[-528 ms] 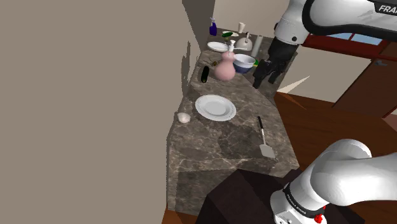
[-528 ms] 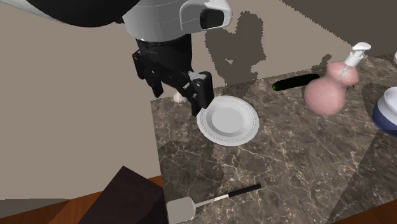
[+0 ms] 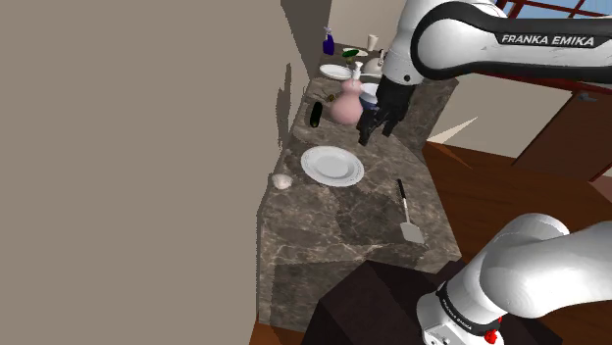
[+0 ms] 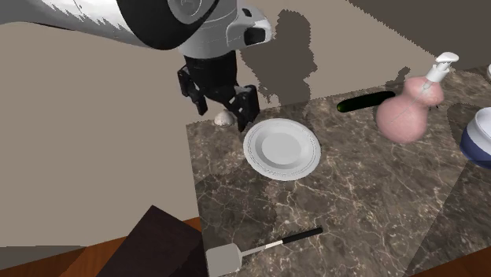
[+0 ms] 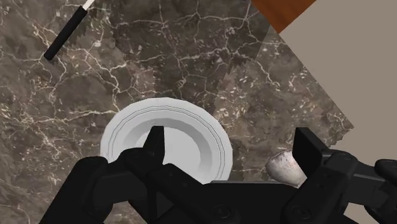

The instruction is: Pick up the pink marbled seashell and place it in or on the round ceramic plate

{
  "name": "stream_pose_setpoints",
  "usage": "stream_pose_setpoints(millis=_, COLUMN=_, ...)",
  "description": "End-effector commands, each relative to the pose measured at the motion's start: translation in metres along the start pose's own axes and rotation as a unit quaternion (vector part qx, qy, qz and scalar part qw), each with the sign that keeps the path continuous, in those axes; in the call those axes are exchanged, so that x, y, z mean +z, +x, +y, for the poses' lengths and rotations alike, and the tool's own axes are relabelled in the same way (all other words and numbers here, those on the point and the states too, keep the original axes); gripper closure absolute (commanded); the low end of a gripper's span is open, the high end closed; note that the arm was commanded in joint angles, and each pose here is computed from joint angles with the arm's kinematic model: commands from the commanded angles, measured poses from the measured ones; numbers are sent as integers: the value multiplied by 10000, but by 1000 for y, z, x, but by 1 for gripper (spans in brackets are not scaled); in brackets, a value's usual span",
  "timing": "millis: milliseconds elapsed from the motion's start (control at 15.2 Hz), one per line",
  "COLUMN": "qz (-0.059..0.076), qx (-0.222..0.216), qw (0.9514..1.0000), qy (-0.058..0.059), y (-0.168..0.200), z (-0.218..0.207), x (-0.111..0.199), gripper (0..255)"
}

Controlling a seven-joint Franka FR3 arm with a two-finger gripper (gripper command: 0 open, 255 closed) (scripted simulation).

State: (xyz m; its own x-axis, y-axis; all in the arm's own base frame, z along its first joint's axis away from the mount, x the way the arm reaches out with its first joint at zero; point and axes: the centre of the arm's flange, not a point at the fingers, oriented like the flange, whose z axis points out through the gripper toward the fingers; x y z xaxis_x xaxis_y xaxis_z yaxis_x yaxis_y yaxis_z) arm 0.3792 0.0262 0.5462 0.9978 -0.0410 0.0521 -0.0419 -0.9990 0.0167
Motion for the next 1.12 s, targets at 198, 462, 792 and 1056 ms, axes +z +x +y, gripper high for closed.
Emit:
stream_pose_setpoints(millis=198, qz=-6, qx=-192, qw=9998, qy=-77, y=41, z=-31, x=43, gripper=0)
stream_pose_setpoints(millis=462, qz=-18, qx=-344, qw=9993, qy=-139, y=74, z=-56, x=78, gripper=0)
stream_pose_setpoints(millis=792, qz=-34, qx=-534, qw=9983, qy=-218, y=113, z=-89, x=122, gripper=0)
stream_pose_setpoints(millis=1056, qz=-47, qx=-686, qw=9972, qy=-280, y=144, z=-115, x=158, gripper=0)
